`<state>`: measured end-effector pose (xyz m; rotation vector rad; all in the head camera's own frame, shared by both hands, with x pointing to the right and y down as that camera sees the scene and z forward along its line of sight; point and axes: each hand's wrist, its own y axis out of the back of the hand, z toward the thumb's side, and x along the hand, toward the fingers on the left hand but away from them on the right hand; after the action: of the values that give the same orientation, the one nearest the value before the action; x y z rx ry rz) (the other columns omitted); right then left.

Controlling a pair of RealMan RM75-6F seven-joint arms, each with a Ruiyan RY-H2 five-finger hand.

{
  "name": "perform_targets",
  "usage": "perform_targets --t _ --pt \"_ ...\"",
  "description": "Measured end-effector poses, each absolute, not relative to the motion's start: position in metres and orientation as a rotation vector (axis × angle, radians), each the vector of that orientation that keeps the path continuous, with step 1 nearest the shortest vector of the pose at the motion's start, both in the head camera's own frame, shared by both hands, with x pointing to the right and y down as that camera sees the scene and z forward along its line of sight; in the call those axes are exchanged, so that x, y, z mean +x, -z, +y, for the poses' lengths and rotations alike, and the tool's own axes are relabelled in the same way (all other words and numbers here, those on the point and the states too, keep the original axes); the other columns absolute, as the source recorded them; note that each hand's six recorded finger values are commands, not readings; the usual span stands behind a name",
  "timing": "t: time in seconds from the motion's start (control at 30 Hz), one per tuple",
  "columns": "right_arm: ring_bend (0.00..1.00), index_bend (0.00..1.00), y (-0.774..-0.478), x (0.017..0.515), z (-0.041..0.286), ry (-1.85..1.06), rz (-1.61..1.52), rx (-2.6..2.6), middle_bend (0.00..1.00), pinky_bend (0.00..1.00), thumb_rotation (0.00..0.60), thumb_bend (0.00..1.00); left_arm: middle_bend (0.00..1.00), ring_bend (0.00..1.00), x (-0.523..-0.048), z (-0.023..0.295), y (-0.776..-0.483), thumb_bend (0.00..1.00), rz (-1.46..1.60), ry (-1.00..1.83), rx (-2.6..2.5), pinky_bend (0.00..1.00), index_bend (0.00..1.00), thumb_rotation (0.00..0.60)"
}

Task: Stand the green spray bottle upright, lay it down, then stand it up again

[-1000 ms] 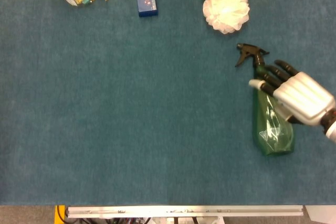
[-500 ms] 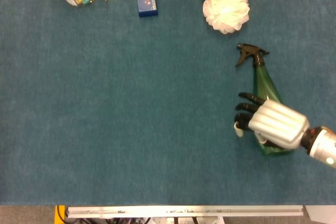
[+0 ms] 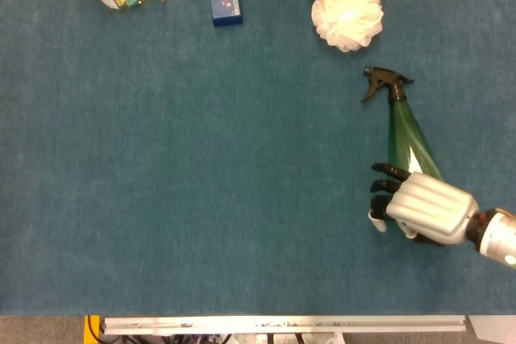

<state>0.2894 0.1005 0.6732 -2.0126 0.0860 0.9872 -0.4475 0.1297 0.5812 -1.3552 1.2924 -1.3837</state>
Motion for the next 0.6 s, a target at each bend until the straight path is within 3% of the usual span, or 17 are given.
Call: perform_targets --t 0.6 --pt "0.22 0.49 -0.68 0.328 0.105 -1.142 0.107 -1.929 0.56 0.05 0.6 1.0 0.35 0.39 -0.447 0.128 -0.581 0.13 1.292 1.386 -1.352 0.7 0.34 0.6"
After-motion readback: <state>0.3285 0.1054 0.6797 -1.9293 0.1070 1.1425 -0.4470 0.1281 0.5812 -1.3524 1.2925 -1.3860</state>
